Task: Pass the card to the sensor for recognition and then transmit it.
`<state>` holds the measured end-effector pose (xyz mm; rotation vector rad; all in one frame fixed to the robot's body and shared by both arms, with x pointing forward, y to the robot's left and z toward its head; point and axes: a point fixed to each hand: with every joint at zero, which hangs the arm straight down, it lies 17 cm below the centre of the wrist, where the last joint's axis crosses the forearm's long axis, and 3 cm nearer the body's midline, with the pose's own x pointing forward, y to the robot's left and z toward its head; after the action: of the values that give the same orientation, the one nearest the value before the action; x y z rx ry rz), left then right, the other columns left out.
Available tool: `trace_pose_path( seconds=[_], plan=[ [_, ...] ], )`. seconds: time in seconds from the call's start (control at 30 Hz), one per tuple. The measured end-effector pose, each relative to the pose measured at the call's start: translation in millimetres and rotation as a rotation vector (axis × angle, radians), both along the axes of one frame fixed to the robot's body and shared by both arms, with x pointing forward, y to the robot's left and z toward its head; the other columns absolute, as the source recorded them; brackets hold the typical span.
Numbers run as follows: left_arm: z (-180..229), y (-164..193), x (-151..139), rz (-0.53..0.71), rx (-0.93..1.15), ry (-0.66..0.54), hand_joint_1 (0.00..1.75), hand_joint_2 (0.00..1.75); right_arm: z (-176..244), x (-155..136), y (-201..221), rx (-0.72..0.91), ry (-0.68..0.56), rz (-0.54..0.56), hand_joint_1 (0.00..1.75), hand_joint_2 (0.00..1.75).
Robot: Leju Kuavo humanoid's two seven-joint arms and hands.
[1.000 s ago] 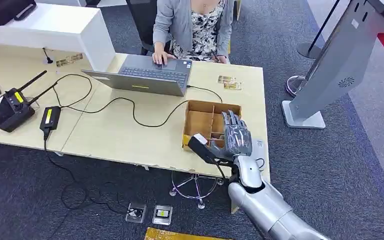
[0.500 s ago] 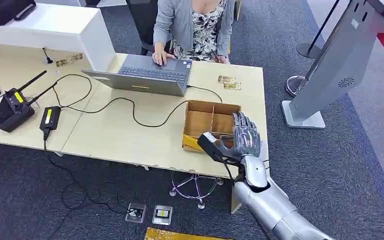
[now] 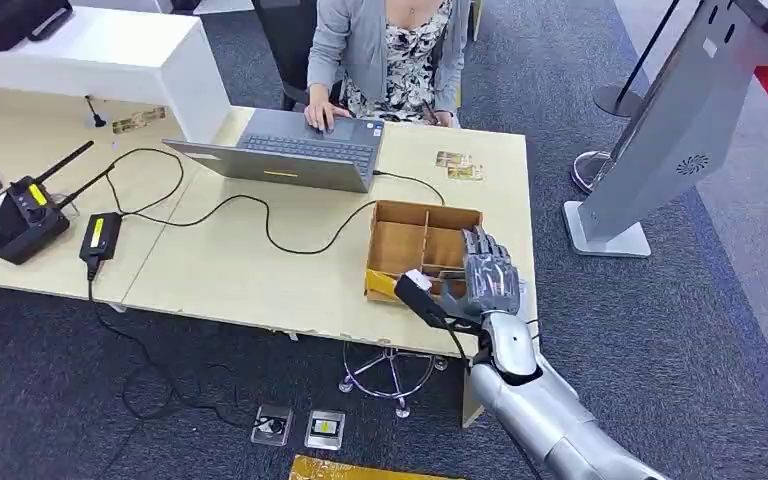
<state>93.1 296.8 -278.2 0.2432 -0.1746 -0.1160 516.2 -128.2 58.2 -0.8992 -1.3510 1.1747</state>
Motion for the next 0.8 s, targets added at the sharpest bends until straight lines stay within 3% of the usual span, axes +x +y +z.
trace_pose_path(
  seconds=[0.27, 0.8],
  plan=[
    [0.1, 1.7, -0.4, 0.004, 0.009, 0.002, 0.0, 0.0, -9.5, -3.5, 8.5, 0.018, 0.048, 0.039, 1.75, 1.75],
    [0.0, -0.5, 0.3, -0.023, 0.0, 0.001, 0.0, 0.0, -13.8, -2.8, 3.3, 0.048, 0.074, 0.013, 1.75, 1.75]
  ],
)
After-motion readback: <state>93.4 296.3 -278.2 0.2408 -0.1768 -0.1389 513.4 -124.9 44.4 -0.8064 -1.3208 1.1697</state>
